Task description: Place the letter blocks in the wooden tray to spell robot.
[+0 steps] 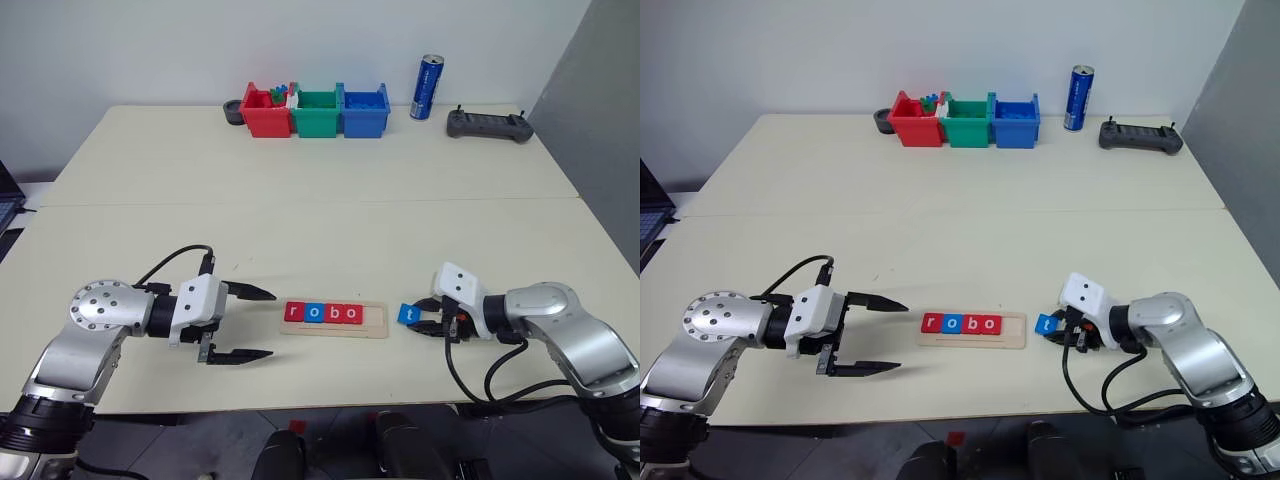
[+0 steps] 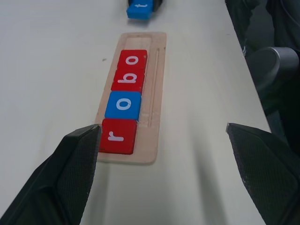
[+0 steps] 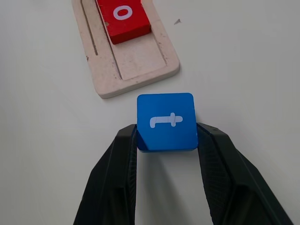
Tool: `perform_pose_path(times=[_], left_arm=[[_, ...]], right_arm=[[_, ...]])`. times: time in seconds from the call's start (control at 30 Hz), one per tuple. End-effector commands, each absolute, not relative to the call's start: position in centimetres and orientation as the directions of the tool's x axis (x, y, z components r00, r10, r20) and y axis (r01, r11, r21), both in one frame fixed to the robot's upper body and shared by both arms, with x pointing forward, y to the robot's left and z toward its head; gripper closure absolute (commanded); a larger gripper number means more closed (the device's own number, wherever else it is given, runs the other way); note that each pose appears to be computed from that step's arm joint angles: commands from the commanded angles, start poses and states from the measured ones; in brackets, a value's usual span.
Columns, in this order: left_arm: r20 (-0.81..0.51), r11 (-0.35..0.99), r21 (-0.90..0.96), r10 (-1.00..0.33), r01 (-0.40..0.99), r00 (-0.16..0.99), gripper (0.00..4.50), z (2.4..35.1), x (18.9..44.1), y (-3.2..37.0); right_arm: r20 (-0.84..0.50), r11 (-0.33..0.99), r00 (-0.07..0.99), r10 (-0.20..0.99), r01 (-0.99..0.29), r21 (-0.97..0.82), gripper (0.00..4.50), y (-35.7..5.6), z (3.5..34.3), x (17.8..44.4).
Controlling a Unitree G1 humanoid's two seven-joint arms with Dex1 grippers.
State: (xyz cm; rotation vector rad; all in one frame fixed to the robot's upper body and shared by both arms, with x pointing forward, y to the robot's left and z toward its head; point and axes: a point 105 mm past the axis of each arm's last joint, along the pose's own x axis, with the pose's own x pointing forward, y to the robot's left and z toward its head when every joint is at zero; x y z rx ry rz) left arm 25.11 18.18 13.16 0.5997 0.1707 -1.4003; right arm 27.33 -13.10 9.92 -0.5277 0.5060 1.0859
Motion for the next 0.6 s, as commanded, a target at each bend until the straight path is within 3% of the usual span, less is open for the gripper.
perform_pose_path(times=[0.03,0.53,0.6], left_arm=[[-0.446,0.026,0.307,-0.879,0.951,0.168,0.00,13.95,25.11,17.50],[-0.446,0.027,0.303,-0.879,0.953,0.166,0.00,13.52,25.10,17.53],[-0.445,0.027,0.302,-0.880,0.953,0.166,0.00,13.35,25.16,17.61]], right_arm=[[-0.613,0.366,0.410,0.675,-0.908,-0.203,3.06,-12.89,10.45,27.28],[-0.636,0.308,0.383,0.670,-0.923,-0.231,3.06,-13.43,9.71,27.43],[-0.635,0.306,0.390,0.667,-0.920,-0.244,2.32,-13.58,9.79,27.53]])
